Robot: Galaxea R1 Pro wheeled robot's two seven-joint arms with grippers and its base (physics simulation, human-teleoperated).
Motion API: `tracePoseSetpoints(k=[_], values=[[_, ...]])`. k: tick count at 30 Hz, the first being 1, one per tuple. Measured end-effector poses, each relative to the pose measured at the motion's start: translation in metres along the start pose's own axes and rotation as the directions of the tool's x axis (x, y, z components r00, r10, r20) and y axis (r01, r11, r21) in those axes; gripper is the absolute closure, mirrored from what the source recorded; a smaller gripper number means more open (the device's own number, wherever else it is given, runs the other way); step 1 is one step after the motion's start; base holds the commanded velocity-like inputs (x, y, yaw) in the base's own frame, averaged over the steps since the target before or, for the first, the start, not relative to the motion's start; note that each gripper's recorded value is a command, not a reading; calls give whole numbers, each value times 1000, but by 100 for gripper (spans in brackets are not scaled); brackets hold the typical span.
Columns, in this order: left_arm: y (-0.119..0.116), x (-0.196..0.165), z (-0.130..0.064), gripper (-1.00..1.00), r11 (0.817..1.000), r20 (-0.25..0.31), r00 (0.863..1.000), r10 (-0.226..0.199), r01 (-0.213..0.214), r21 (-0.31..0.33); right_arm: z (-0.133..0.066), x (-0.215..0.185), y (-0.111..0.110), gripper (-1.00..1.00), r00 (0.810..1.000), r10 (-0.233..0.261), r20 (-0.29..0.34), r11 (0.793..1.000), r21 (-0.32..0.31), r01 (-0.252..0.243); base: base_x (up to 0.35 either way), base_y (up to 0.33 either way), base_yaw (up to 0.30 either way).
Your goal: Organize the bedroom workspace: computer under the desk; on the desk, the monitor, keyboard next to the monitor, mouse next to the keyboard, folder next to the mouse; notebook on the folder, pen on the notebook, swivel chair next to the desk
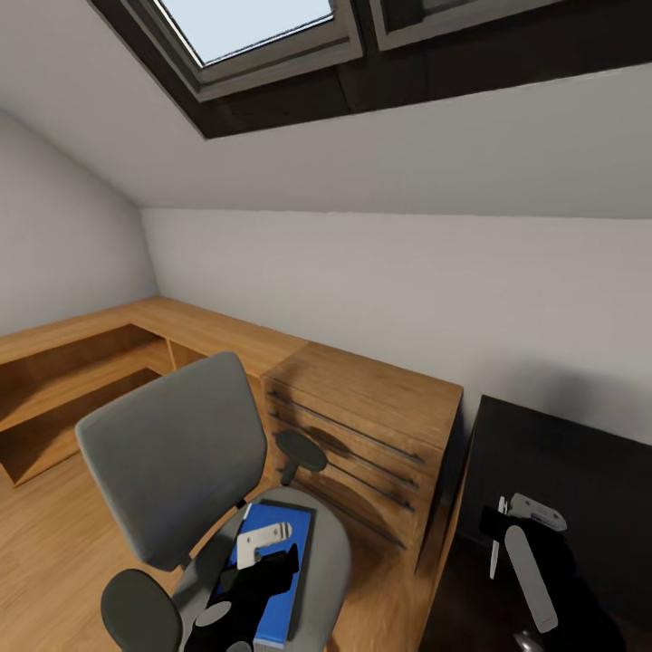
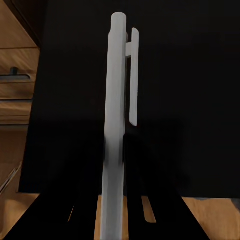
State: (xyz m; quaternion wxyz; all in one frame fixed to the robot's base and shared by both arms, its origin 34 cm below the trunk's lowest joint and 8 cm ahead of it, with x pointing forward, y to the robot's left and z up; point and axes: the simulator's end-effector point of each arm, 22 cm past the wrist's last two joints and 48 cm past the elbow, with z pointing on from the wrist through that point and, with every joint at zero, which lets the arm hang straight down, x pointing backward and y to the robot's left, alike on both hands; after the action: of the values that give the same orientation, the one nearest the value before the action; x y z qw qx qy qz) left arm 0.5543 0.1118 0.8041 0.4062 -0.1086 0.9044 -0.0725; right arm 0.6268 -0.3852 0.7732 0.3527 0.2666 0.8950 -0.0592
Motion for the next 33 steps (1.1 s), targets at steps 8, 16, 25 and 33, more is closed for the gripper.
tracePoseSetpoints(k=[8, 16, 25, 33], values=[[2, 10, 8, -100, 1000, 0, 1000, 1, -1, 1, 10, 9, -1, 100, 1000, -1, -2, 1000, 1, 1, 0, 0, 0], [5, 19, 17, -100, 1000, 0, 1000, 1, -1, 1, 20, 18, -3, 100, 1000, -1, -1, 1000, 1, 1, 0, 0, 0], [9, 31, 26, -100, 1000, 1, 1000, 1, -1, 1, 31, 28, -4, 100, 1000, -1, 0, 1000, 1, 1, 0, 0, 0], [12, 42, 35, -100, 1000, 1, 1000, 1, -1, 2, 35, 27, -3, 100, 1000, 5, 28, 1000, -8, -5, 0, 0, 0]])
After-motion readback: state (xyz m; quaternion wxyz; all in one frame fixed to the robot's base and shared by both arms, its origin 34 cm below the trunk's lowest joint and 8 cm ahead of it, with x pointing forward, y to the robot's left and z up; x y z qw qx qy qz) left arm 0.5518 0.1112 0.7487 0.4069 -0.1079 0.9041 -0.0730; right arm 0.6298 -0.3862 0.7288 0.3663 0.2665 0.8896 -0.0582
